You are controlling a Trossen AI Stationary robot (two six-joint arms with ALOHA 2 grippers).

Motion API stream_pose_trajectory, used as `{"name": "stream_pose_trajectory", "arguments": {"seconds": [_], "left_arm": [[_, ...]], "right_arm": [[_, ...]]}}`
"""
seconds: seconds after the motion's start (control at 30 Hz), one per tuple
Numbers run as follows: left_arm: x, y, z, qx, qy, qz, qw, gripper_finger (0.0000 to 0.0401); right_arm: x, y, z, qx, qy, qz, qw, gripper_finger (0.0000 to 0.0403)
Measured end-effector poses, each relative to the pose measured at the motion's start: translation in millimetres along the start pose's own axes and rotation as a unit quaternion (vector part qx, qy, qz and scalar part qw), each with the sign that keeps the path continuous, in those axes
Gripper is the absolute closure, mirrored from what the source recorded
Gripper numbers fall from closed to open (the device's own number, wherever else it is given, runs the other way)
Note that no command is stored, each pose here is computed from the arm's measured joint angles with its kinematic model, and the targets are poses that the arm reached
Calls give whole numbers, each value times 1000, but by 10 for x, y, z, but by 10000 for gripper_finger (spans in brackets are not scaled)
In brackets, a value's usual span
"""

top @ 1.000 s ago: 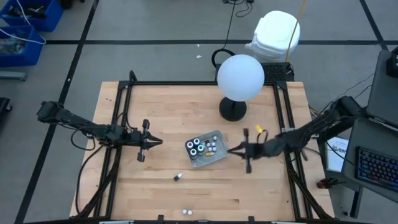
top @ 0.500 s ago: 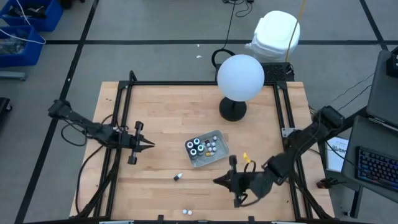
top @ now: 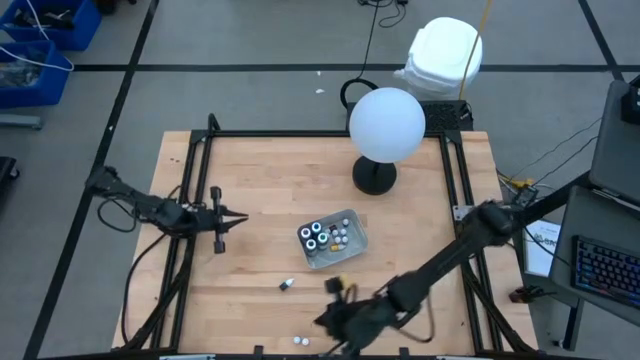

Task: Pick & Place food coloring
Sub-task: Put the small yellow food coloring bottle into the gray bin

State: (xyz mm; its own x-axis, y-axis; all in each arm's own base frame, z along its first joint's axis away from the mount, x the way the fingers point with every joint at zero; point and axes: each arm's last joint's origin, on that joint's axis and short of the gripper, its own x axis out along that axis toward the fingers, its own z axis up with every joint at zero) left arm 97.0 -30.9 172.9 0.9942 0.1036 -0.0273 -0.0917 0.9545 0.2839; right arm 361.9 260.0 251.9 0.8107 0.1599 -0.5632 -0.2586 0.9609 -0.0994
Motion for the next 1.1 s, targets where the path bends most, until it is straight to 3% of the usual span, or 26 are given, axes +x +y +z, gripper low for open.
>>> {"name": "stream_pose_trajectory", "arguments": {"seconds": [0.2, 0.33, 0.47, 0.87, 1.1], "left_arm": [[6, 16, 4, -107, -2, 10, 994, 366], [8, 15, 2, -106, -1, 10, 994, 366], [8, 15, 4, -100, -1, 10, 995, 366], [8, 11, -9, -100, 4, 8, 995, 366], [8, 4, -35, -97, 16, 6, 995, 366]], "right_arm": [[376, 202, 182, -14, 67, 21, 997, 403], [496, 352, 303, -28, 76, 25, 996, 403], [701, 407, 179, -20, 81, 29, 996, 394], [873, 400, -18, 15, 83, 55, 995, 244], [1019, 345, -289, 40, 102, 43, 993, 227]]}}
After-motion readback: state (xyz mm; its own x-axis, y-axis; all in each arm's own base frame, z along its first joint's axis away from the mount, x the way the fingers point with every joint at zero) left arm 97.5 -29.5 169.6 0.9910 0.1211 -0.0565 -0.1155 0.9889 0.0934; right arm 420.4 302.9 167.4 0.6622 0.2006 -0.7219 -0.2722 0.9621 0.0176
